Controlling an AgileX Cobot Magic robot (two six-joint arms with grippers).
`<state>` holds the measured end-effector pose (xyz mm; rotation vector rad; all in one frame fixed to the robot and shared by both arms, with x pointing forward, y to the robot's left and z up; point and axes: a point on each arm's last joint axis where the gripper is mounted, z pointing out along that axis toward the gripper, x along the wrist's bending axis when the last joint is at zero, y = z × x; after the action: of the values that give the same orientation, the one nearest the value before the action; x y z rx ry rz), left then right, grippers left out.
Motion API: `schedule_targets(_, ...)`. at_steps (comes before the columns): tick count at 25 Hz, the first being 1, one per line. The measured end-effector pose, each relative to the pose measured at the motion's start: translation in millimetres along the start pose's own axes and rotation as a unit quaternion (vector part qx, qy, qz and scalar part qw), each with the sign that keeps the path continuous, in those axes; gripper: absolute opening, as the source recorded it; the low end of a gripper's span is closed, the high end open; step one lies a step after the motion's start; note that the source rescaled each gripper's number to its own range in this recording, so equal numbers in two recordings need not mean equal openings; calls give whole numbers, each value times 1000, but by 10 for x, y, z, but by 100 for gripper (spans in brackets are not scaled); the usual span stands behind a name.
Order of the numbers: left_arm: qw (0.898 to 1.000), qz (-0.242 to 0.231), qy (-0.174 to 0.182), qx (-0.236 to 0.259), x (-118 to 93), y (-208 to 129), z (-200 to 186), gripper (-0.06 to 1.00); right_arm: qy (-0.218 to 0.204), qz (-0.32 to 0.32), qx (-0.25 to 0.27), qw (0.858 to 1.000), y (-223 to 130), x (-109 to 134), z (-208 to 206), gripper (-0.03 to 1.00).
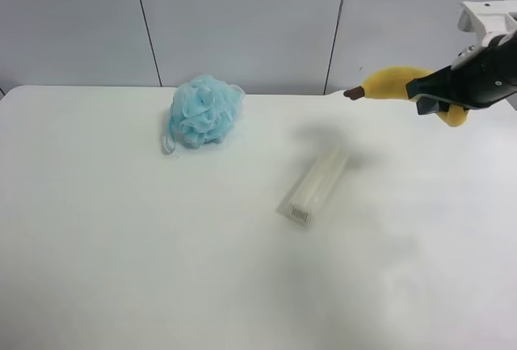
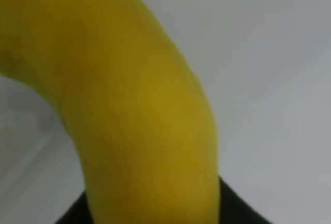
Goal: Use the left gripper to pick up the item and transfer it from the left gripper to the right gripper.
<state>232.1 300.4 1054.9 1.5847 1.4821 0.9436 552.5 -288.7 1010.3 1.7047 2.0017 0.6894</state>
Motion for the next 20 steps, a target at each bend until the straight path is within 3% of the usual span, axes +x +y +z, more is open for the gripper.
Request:
schedule_targets(12,1000,0,0,0,0,0,0,100,2,-95,43,995,261,-150,982,0)
schedule_targets(20,1000,0,0,0,0,0,0,100,0,-77,35,996,263,-191,1439,0)
